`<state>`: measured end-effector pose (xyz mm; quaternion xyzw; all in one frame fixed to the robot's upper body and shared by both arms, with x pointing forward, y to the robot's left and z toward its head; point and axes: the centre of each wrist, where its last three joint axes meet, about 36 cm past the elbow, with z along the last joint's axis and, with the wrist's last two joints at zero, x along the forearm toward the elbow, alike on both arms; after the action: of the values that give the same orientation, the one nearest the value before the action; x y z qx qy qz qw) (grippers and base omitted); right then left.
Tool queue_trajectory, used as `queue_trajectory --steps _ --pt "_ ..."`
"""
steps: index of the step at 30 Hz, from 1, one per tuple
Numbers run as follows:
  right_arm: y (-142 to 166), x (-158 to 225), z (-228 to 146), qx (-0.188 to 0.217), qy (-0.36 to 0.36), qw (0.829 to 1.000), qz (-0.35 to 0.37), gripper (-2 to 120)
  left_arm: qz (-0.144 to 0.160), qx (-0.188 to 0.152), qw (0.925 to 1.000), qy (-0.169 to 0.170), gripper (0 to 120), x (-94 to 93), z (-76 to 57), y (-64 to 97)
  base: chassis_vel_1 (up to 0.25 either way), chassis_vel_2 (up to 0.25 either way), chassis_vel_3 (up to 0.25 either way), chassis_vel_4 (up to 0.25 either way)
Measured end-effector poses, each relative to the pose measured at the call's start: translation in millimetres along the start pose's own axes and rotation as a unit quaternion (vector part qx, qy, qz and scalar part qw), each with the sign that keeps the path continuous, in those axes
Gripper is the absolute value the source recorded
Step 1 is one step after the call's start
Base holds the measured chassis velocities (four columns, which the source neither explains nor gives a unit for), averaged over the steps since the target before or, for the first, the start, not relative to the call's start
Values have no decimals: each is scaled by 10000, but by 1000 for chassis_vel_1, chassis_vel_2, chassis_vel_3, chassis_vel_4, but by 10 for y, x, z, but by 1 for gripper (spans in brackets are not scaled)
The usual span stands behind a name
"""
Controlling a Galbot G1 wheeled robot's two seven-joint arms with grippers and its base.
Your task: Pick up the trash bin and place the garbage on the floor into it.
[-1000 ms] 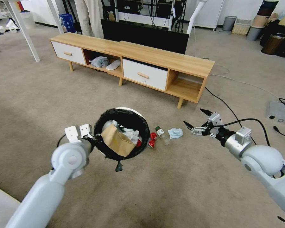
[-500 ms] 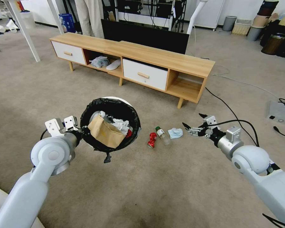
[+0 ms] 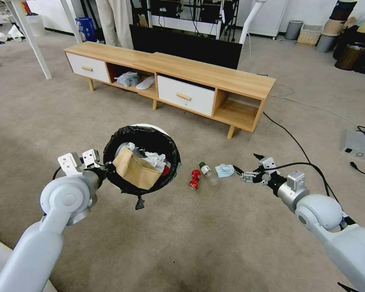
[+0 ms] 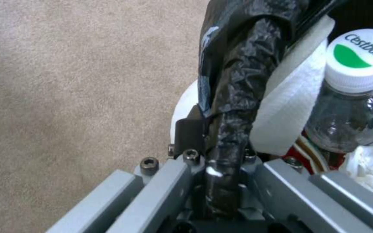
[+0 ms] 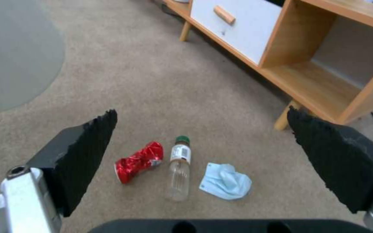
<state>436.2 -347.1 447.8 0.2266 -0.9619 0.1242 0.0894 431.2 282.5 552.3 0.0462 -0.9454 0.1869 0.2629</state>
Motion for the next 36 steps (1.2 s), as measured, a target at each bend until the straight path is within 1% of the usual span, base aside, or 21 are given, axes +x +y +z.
queue_trajectory --steps 14,19,28,36 --pt "27 -30 36 -5 -124 9999 -70 100 3 7 10000 1 0 -1 13 6 -4 4 2 -5" --pt "19 -26 38 7 -182 9998 -74 100 22 18 10000 -16 0 -2 7 2 -100 106 112 -115" --pt "-2 -27 33 30 -268 9996 -126 100 47 38 10000 -31 0 -14 7 -14 -193 193 181 -183" --pt "-8 -42 50 62 -410 9989 -213 100 70 77 9999 -48 0 -33 4 -18 -18 26 33 -26"
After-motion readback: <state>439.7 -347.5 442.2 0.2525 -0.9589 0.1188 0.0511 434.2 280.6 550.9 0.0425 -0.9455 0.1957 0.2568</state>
